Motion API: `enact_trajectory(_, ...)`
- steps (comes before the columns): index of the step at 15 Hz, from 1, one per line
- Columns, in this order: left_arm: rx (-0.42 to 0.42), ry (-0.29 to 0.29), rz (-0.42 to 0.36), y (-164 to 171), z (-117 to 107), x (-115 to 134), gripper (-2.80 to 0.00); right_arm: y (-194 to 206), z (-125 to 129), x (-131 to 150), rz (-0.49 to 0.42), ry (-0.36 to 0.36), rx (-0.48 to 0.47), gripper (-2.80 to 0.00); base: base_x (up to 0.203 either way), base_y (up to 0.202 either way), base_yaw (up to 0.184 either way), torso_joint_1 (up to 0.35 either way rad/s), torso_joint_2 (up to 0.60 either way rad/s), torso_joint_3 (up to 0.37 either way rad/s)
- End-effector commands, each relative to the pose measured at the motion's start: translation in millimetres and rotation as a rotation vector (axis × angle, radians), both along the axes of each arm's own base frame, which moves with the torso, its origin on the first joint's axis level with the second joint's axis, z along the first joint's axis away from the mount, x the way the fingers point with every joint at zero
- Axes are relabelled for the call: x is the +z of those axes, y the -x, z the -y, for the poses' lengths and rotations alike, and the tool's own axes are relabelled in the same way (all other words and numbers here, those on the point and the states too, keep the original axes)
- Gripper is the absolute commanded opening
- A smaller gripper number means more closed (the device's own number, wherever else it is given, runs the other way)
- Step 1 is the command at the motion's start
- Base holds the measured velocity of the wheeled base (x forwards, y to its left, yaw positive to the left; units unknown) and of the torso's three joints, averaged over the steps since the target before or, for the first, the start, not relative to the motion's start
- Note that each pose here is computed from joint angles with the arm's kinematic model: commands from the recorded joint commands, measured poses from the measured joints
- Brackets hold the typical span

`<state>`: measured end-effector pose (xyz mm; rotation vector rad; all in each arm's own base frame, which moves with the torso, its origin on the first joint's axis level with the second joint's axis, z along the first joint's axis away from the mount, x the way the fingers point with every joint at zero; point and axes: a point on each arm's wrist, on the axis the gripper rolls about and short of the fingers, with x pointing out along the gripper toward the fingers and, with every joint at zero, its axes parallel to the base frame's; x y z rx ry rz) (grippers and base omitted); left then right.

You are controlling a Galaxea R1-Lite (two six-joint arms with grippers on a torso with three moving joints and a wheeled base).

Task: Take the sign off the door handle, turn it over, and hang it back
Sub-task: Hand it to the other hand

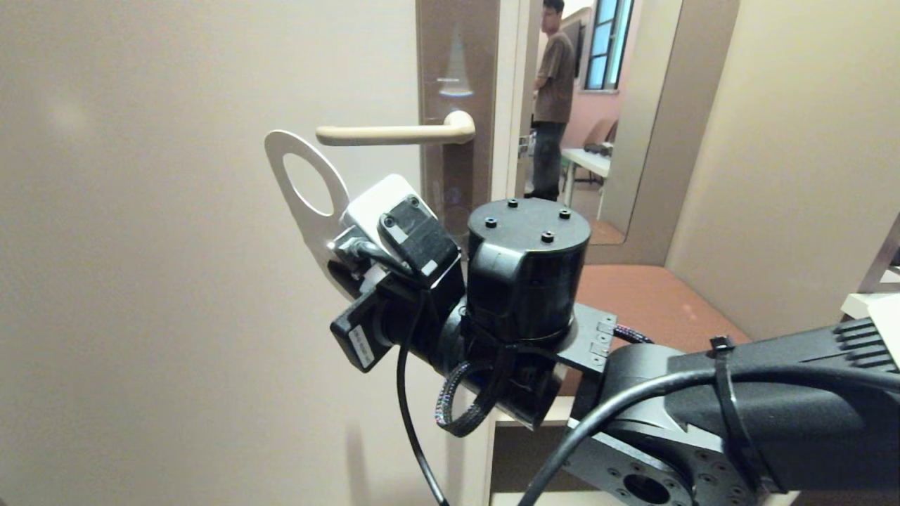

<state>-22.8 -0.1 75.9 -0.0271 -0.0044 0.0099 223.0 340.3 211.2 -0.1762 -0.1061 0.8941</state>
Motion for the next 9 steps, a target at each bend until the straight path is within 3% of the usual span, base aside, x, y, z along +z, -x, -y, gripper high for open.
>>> enact_trajectory(1,0.001,0.001,0.0,0,0,0,-2.8,9,13,10,0.009,-0.012,0.003,-2.8,0.0,0.0,0.0,0.0,0.0,0.0)
enact_trajectory(9,0.001,0.001,0.0,0,0,0,-2.8,42,64,13,-0.021,0.026,0.036,-2.8,0.0,0.0,0.0,0.0,0.0,0.0)
